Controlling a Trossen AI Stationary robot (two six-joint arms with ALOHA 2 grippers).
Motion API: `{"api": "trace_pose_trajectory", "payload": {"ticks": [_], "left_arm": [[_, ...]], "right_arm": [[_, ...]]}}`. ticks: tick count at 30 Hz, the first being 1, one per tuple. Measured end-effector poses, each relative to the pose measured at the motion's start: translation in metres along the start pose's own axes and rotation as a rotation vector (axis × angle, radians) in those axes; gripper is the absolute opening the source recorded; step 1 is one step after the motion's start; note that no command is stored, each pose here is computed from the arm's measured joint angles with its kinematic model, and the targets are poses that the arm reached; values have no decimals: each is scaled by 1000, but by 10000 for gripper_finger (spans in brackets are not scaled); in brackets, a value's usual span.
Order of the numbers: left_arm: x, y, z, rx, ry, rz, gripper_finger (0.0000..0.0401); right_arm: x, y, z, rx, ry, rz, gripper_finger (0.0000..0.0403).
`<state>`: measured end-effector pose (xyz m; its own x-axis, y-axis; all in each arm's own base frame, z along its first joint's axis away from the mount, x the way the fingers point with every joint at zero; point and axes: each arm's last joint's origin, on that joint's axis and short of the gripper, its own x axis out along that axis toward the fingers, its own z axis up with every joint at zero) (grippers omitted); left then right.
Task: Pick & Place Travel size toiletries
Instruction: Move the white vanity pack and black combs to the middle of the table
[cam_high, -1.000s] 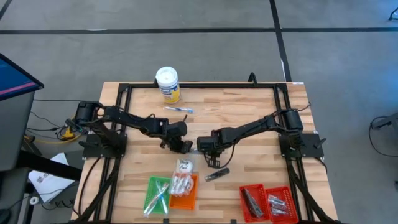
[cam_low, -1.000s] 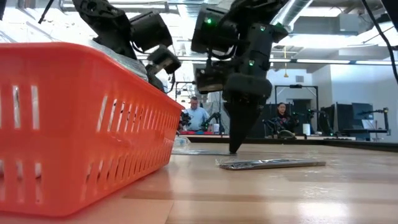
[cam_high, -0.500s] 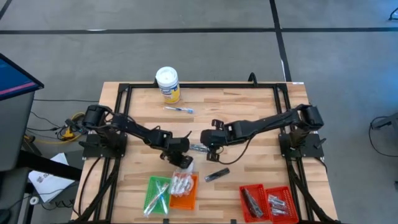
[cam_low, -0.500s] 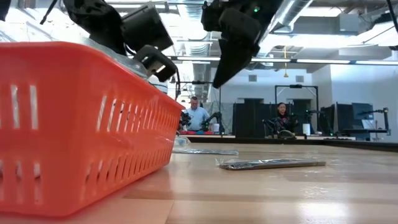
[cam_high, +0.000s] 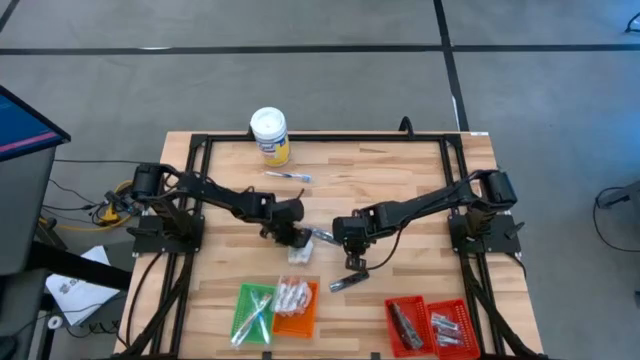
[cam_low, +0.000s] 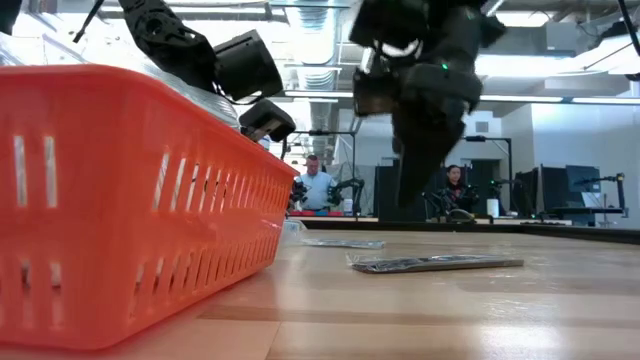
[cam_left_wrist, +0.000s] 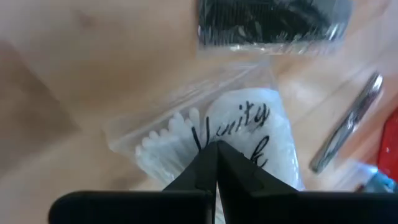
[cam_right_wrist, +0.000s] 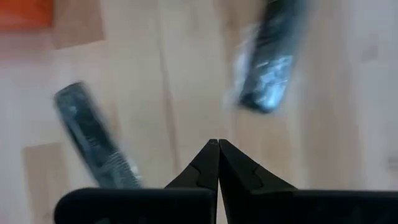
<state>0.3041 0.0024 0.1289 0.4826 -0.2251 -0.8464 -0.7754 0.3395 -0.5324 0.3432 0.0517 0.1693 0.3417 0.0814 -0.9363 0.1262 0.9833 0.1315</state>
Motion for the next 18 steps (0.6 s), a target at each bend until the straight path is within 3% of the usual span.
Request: {"api": "trace_pose_trajectory", "payload": {"ticks": [4,11,18], "left_arm": [[-13,-2,7,7,-76,-20,0],[-37,-12,11,40,-201,-78,0],[-48,-18,12,57,-275,-114,0]], "right_arm": [[-5,1,-10,-5,-42,61,0],[-20,20,-33,-194,-48,198,0],[-2,51,-49,-251,2,300,0]]}}
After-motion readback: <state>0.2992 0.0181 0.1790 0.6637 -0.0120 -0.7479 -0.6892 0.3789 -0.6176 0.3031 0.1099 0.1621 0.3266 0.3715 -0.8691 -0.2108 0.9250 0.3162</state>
